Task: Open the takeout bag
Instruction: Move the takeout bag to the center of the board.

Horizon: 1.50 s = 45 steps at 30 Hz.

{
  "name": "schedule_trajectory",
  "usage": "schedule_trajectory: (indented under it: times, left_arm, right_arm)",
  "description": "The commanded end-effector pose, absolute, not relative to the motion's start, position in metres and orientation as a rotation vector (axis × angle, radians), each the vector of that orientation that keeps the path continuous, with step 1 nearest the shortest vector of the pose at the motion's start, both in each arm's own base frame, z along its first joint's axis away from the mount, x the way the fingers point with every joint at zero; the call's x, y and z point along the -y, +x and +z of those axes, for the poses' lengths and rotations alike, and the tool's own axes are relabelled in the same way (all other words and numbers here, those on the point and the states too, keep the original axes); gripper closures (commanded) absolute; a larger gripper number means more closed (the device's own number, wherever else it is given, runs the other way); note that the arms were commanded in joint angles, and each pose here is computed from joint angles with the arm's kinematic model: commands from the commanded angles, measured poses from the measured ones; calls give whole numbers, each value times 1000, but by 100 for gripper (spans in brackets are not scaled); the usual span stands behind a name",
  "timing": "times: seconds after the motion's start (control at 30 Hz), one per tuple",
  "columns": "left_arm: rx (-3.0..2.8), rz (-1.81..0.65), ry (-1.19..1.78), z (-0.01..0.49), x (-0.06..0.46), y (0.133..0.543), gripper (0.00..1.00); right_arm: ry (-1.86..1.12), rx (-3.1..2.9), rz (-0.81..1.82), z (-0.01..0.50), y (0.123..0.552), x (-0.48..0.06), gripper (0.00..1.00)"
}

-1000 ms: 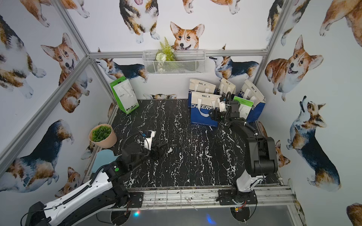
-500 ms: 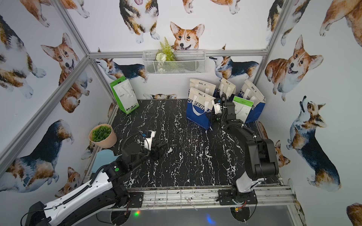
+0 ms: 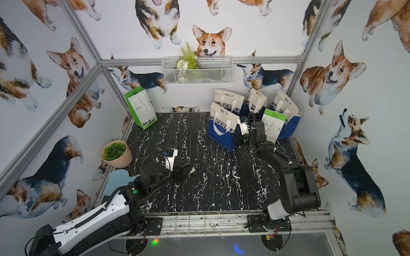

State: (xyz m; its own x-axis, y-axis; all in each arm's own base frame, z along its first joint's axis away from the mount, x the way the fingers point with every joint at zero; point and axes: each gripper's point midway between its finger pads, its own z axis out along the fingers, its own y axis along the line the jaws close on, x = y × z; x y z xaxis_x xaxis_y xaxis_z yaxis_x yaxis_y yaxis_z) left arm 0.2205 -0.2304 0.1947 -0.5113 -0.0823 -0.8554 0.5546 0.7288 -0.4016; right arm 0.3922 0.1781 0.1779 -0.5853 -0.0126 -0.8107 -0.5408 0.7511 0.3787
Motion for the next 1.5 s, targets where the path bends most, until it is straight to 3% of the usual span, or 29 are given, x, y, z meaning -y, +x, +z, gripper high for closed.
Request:
schedule_trajectory:
  times: [0.0,0.37,0.77,0.8,0.87,0.93,1.13,1.3,1.47]
  left_arm:
    - [-1911,-829,329,202,231,227,38]
    - [-1911,-852,331,182,235,227,33]
    - [-1922,-853,289,180,222,219,28]
    - [-1916,-840,283,180,219,219,26]
    - [-1909,-812,249,178,211,221,12]
    - [-1893,-791,234,176,206,222,8]
    - [-1884,-781,282,169,214,226,8]
    - [-1909,-809,344,160,229,227,8]
    - [-1936,-838,448,150,250,227,13]
  right_arm:
    - [-494,-2082,886,182,366,-199,100]
    - [-625,-2102,1011,172,274,-246,100]
    - [-589,-2172,894,165,241,-228,100]
    - [-575,-2173,875,166,241,-225,100]
    - [-546,-2171,837,168,244,-219,100]
    - [-516,-2170,793,167,246,-213,100]
    - [-398,-2155,657,168,258,-191,77]
    - [-367,-2137,663,169,261,-190,66]
    - [-356,-2165,684,167,261,-193,64]
